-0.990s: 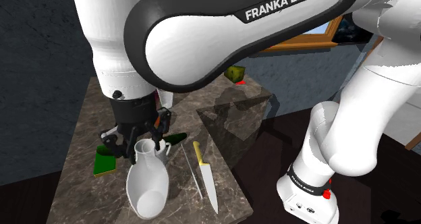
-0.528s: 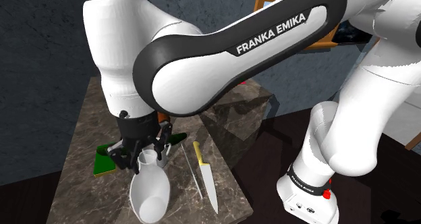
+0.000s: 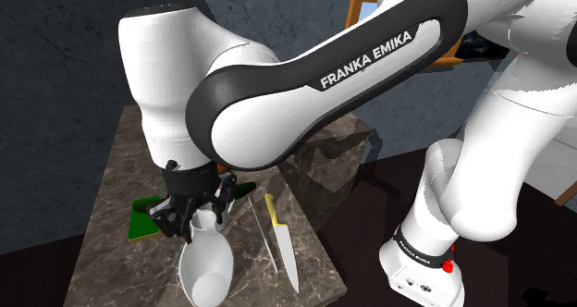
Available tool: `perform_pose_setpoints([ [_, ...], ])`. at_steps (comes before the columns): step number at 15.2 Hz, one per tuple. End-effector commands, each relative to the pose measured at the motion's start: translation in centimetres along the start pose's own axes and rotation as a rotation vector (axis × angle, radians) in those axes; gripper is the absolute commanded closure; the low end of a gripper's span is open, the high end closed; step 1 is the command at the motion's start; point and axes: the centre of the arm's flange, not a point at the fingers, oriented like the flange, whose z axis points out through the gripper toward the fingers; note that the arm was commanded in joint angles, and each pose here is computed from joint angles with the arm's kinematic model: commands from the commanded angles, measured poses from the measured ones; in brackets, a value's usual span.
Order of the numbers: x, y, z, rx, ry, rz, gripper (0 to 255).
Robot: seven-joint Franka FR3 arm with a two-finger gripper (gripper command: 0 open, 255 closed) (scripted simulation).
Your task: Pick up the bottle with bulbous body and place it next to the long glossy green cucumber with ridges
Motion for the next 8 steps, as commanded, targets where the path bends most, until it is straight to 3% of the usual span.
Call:
perform_pose_setpoints([
  [1, 0.0, 0.0, 0.0, 0.0, 0.0, 0.0, 255],
  [2, 0.0, 0.0, 0.0, 0.0, 0.0, 0.0, 0],
  [7, 0.0, 0.0, 0.0, 0.0, 0.0, 0.0, 0],
  [8, 0.0, 0.0, -1.3, 0.0, 0.0, 0.0, 0],
])
